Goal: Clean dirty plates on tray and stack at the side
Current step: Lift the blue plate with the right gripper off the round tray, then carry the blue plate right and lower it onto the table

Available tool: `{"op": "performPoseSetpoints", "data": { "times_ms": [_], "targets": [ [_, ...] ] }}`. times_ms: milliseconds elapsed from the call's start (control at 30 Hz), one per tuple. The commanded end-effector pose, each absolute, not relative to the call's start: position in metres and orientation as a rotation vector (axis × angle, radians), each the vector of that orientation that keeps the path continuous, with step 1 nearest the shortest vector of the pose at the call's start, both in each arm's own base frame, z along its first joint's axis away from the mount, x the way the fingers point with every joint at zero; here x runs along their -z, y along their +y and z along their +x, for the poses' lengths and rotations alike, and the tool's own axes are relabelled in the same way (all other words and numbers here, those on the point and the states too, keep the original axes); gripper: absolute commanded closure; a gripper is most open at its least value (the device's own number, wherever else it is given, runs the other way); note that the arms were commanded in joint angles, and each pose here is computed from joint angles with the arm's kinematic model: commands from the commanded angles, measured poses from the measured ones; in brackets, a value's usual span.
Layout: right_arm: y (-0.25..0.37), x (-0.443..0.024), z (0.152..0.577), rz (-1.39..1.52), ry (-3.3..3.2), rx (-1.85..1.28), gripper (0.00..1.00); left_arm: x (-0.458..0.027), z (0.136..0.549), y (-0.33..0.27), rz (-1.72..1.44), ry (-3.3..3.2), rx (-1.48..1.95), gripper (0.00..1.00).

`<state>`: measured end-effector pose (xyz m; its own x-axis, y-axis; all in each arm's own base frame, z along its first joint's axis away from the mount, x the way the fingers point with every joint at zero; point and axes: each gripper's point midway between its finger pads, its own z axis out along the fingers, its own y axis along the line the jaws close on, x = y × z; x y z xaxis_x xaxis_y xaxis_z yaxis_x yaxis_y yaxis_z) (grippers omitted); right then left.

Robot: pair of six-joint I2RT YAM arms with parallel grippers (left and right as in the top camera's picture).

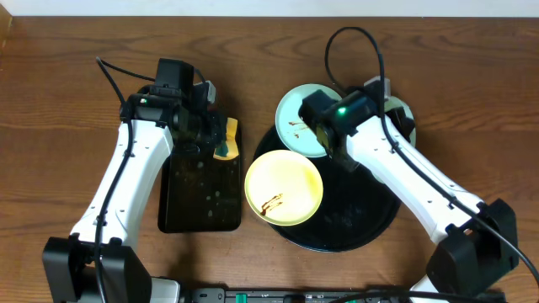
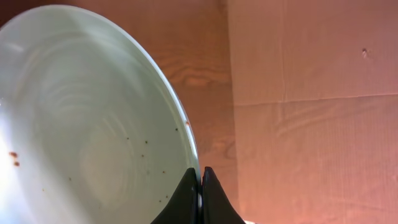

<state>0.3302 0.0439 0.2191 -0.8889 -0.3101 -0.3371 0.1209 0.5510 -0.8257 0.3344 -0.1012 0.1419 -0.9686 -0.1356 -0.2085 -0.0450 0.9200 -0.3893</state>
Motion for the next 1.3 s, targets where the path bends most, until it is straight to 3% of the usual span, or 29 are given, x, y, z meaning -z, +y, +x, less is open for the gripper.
{"op": "performPoseSetpoints", "data": {
  "times_ms": [0,233,467,733,967,1267],
  "targets": [
    [0.049,-0.239,0.338,-0.128,2.237,1.309,0.99,-0.14,0.333,-0.104,-0.115,2.855,0.591,0.93],
    [0.048,-0.234,0.335,-0.125,2.281,1.29,0.99,-0.14,0.333,-0.104,-0.114,2.855,0.591,0.93],
    [0.039,-0.189,0.339,0.199,2.537,0.962,0.99,-0.14,0.333,-0.104,-0.114,2.855,0.591,0.93],
    [-0.043,-0.183,0.351,0.553,2.62,0.88,0.99,-0.14,0.333,-0.104,-0.114,2.855,0.59,0.93],
    [-0.13,-0.167,0.357,0.924,2.642,0.583,0.99,-0.14,0.333,-0.104,-0.115,2.855,0.591,0.93],
    [-0.23,-0.158,0.333,1.257,2.507,0.438,0.99,-0.139,0.33,-0.104,-0.119,2.871,0.589,0.93]
  ]
}}
